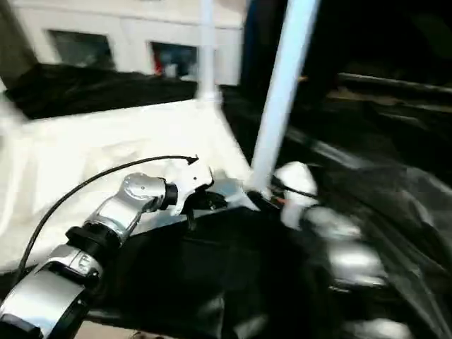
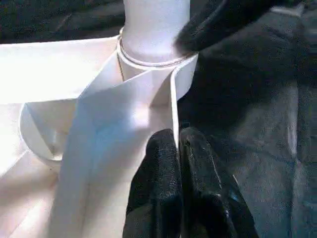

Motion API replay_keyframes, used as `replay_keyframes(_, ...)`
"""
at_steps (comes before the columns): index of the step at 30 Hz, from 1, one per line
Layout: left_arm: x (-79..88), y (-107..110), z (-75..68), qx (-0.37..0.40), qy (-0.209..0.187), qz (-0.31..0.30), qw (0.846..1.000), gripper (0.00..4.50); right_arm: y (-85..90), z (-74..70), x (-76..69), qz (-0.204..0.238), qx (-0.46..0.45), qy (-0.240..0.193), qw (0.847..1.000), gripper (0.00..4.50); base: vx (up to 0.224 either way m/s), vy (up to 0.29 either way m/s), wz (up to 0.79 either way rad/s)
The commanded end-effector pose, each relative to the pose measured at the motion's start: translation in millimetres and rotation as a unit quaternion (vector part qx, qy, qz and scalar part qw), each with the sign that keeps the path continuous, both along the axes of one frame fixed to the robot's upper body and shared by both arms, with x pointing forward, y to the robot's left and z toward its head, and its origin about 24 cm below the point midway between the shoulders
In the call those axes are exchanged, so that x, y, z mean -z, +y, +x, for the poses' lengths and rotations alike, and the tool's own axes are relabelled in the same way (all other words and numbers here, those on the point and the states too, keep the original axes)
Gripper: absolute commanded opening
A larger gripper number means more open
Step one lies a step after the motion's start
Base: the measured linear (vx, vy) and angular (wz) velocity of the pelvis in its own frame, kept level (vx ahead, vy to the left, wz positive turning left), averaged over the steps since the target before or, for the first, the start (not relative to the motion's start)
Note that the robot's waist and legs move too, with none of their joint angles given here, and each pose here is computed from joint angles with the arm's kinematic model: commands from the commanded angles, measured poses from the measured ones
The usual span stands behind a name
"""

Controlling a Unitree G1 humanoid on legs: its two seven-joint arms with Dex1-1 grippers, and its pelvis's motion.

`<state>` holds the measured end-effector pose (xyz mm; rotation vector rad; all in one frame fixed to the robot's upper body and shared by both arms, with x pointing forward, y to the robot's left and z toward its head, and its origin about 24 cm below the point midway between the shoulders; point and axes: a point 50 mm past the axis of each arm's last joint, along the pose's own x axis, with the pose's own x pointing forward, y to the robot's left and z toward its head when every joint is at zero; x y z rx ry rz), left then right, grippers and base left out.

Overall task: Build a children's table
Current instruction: Rotate leg to tighten

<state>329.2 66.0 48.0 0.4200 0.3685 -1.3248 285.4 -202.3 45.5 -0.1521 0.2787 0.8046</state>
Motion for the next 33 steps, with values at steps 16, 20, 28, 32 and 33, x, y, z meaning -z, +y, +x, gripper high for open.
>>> replay_keyframes(16,1.1,12.6,-7.7,0.067,0.001,0.004,0.998,0.0,-22.3,-32.3,-21.7,-0.019,-0.169,0.063,0.983,2.79,0.003,-0.003,0.0)
replay_keyframes(20,-0.4,12.7,-7.7,0.062,-0.008,-0.007,0.998,0.0,-21.1,-35.9,-22.4,-0.014,-0.175,0.069,0.982,2.79,0.0,0.0,0.0)
replay_keyframes(28,-12.2,13.2,-1.0,0.005,0.006,-0.068,0.998,0.56,-10.0,-42.1,-26.7,0.03,-0.194,0.071,0.978,2.83,0.0,0.0,0.0)
replay_keyframes(32,-24.3,18.3,-1.6,-0.01,0.009,-0.11,0.994,0.91,-4.7,-35.6,-12.0,0.038,-0.195,0.076,0.977,2.83,0.0,0.0,0.0)
replay_keyframes(33,-31.6,24.5,-1.2,-0.024,0.004,-0.133,0.991,1.01,-3.6,-26.0,-2.8,0.049,-0.178,0.076,0.98,2.83,0.0,0.0,0.0)
